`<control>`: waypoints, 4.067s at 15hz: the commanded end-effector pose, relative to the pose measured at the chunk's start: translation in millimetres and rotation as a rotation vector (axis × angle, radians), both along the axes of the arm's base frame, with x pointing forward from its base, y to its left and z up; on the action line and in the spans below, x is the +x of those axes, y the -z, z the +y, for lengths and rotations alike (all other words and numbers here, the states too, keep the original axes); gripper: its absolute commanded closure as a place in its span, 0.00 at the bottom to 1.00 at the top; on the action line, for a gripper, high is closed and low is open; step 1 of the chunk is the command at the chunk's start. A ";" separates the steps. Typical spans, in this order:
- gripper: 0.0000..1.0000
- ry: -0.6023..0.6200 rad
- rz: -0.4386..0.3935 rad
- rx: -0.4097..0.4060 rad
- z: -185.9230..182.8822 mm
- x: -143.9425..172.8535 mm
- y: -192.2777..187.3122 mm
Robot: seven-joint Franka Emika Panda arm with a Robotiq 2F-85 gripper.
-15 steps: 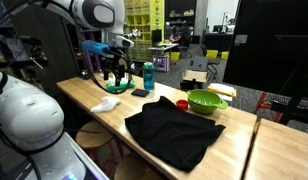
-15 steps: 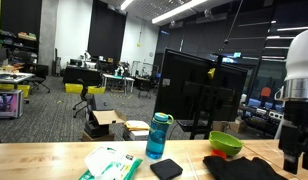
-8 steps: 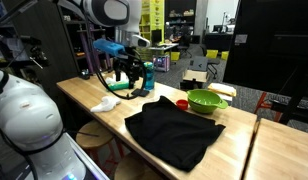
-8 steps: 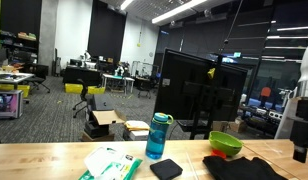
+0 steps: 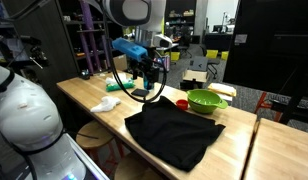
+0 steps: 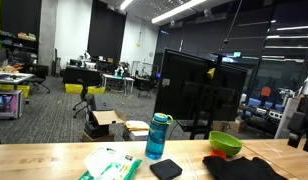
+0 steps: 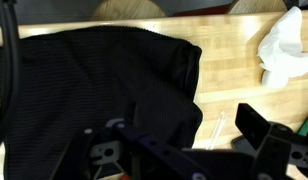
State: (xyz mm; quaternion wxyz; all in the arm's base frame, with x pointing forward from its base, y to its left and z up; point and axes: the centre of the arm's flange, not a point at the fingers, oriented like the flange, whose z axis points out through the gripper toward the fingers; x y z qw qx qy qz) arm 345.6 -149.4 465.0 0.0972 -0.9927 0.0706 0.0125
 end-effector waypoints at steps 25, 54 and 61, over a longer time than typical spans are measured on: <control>0.00 0.055 -0.055 0.056 -151.3 31.7 -1.8; 0.00 0.057 -0.136 0.192 -304.3 22.2 58.0; 0.00 0.045 -0.077 0.231 -306.6 39.0 104.0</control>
